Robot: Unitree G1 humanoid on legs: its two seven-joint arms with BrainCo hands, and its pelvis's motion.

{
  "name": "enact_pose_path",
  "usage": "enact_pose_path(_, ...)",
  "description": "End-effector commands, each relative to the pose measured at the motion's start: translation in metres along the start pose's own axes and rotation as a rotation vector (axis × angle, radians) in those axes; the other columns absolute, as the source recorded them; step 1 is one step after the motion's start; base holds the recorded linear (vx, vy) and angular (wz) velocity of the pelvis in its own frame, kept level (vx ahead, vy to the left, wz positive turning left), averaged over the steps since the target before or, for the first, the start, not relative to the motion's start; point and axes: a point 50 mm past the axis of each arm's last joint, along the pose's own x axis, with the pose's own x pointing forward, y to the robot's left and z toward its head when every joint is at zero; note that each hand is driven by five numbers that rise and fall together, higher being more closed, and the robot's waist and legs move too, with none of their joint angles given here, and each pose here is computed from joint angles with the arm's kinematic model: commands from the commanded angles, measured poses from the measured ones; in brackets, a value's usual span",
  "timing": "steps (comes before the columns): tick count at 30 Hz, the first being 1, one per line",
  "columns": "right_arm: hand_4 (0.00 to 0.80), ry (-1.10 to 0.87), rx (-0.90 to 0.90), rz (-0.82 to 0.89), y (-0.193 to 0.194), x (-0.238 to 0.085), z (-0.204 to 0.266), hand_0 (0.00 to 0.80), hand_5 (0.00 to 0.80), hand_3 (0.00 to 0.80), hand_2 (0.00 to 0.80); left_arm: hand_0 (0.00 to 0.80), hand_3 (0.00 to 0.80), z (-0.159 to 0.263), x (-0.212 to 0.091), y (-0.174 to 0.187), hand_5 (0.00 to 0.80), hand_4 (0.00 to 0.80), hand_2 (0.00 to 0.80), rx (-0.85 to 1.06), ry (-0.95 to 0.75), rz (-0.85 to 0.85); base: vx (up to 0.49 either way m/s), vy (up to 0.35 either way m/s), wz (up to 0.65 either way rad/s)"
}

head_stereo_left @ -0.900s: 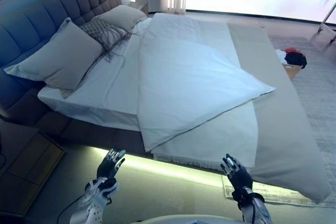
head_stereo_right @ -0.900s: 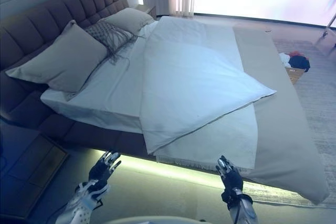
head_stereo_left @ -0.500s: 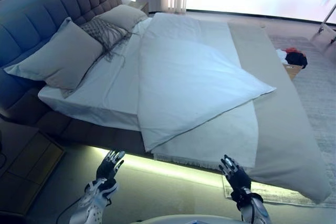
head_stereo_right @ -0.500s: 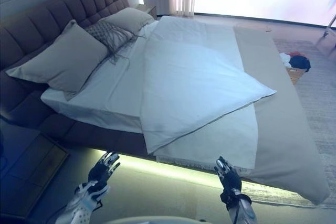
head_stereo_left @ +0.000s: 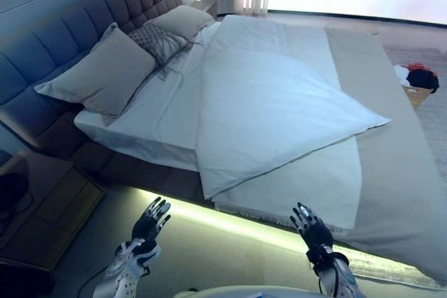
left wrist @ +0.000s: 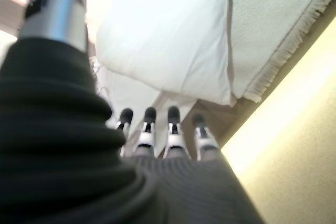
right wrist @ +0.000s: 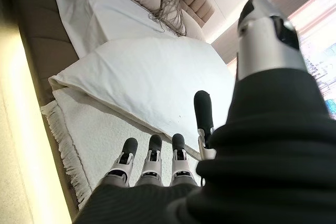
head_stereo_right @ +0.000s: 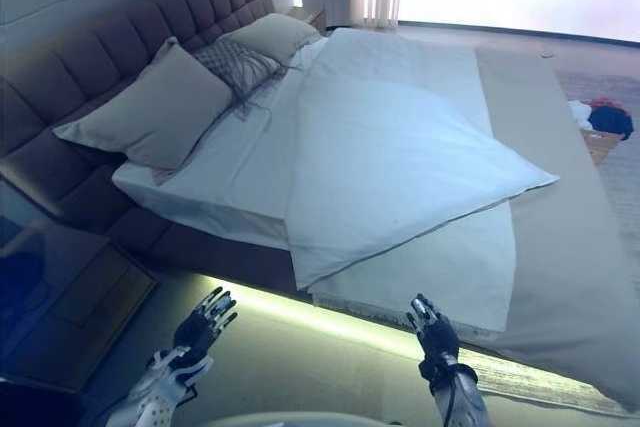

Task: Make the bed neatly

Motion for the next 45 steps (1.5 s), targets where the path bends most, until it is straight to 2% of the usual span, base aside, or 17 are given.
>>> enact_pose_path(1, 0.0, -0.049, 0.004, 0.109, 0.022, 0.008, 0.02, 0.0, 0.0, 0.0, 0.0, 0.0, 0.0, 0.031, 0.009, -0.002, 0.0, 0.0, 0.0, 0.018, -0.119, -0.027, -0.046, 0.059, 0.0)
enact_pose_path(6, 0.0, -0.11, 0.092, 0.041, 0.014, 0.006, 0.02, 0.0, 0.0, 0.0, 0.0, 0.0, 0.0, 0.029, 0.015, -0.012, 0.0, 0.0, 0.0, 0.018, -0.089, -0.086, 0.005, 0.164, 0.14)
enact_pose_path(13, 0.0, -0.176, 0.245, 0.056, 0.031, 0.015, 0.02, 0.0, 0.0, 0.0, 0.0, 0.0, 0.0, 0.032, 0.015, 0.001, 0.0, 0.0, 0.0, 0.062, -0.099, 0.002, 0.065, 0.201, 0.34)
enact_pose_path(18, 0.0, -0.187, 0.264, 0.054, 0.032, 0.009, 0.014, 0.0, 0.0, 0.0, 0.0, 0.0, 0.0, 0.042, 0.016, 0.008, 0.0, 0.0, 0.0, 0.107, -0.092, -0.011, 0.133, 0.07, 0.32)
enact_pose_path(27, 0.0, -0.203, 0.248, 0.012, 0.023, 0.016, 0.019, 0.0, 0.0, 0.0, 0.0, 0.0, 0.0, 0.041, 0.008, 0.01, 0.0, 0.0, 0.0, 0.105, -0.081, -0.029, 0.35, -0.345, -0.04)
enact_pose_path(36, 0.0, -0.075, 0.184, -0.006, 0.001, -0.006, 0.004, 0.0, 0.0, 0.0, 0.0, 0.0, 0.0, 0.019, -0.013, 0.024, 0.0, 0.0, 0.0, 0.042, -0.022, -0.044, 0.33, -0.446, 0.12)
enact_pose_path(41, 0.0, -0.067, 0.132, -0.027, -0.006, -0.001, 0.008, 0.0, 0.0, 0.0, 0.0, 0.0, 0.0, 0.01, -0.005, 0.001, 0.0, 0.0, 0.0, 0.018, -0.025, -0.127, 0.212, -0.363, -0.1)
enact_pose_path(45, 0.0, -0.113, 0.16, -0.022, -0.008, -0.001, 0.016, 0.0, 0.0, 0.0, 0.0, 0.0, 0.0, 0.005, 0.0, -0.008, 0.0, 0.0, 0.0, 0.043, -0.006, -0.153, 0.141, -0.135, -0.07)
